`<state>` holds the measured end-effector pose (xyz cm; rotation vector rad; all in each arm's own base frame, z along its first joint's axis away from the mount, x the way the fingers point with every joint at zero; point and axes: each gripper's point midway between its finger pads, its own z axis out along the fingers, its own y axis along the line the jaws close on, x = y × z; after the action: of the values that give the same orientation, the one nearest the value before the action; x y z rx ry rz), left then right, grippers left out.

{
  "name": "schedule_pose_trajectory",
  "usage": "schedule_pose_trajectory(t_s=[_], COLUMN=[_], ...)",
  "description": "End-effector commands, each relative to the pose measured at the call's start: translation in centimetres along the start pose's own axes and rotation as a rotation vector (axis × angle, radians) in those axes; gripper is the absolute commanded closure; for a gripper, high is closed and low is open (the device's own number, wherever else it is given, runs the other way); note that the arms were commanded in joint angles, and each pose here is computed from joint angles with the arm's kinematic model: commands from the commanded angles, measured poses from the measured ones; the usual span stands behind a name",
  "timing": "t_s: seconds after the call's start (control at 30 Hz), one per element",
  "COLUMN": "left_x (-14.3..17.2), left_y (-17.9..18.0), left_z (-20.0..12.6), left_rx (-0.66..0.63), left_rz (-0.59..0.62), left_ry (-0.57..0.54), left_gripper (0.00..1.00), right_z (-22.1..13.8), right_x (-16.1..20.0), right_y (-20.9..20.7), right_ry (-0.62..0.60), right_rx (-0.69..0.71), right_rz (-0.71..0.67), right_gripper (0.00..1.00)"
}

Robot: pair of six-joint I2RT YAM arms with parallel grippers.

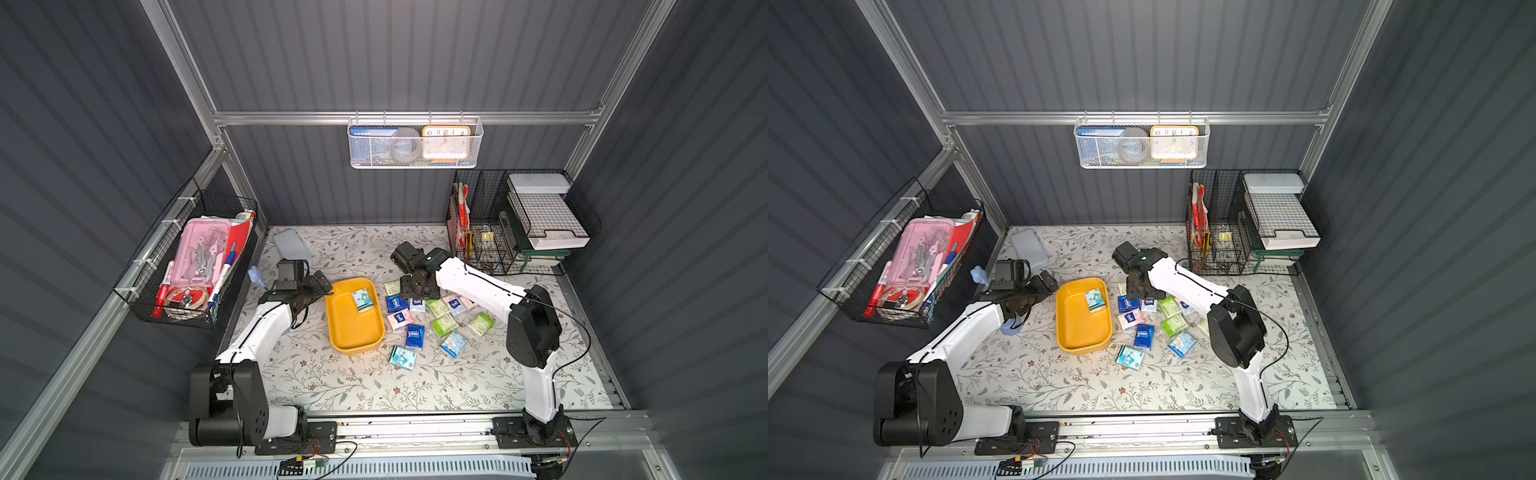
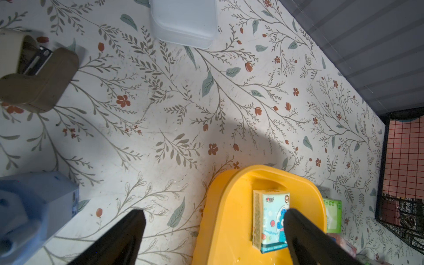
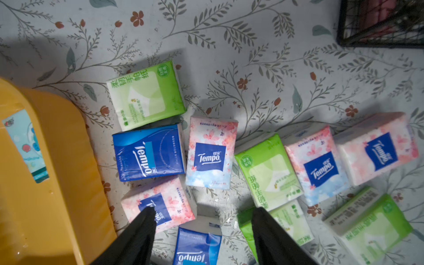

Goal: Put the pocket tissues into the storage box
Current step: Pick up the pocket tissues from the center of the board.

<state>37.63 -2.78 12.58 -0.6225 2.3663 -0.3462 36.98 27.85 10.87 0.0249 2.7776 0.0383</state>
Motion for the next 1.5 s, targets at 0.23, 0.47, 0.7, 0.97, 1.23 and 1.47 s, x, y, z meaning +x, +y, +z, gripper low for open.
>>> schedule_pose_trajectory(t_s=[0.23, 0.47, 0.7, 0.97, 1.23, 1.47], left_x=[-1.0, -0.9, -0.9, -0.9, -1.0, -1.3], left_y=[-0.4, -0.2, -0.2, -0.2, -0.1, -0.3], left_z=[-0.2, -0.1, 0.1, 0.0, -0.2, -0.5], left_rx=[0.007, -0.004, -0.005, -0.008, -0.01, -0.01], left_rz=[0.026, 0.033, 0.031, 0.032, 0.032, 0.035], left_ry=[-0.017, -0.013, -0.011, -0.014, -0.015, -0.024], left_gripper=[0.01, 0.01, 0.01, 0.01, 0.01, 0.01], right_z=[5.7, 7.7, 9.2, 9.8, 10.2, 10.4], right_x=[0.1, 0.4, 1.2, 1.3, 1.3, 1.4], right_y=[-0.7, -0.9, -0.9, -0.9, -1.1, -1.4], right_ry=[0.059, 0.078, 0.111, 0.111, 0.109, 0.111], right_rx=[0.042, 0.075, 0.083, 0.087, 0.097, 0.11], right_rz=[0.091, 0.087, 0.087, 0.084, 0.054, 0.051], right_gripper=[0.36, 0.37, 0.36, 0.39, 0.44, 0.57])
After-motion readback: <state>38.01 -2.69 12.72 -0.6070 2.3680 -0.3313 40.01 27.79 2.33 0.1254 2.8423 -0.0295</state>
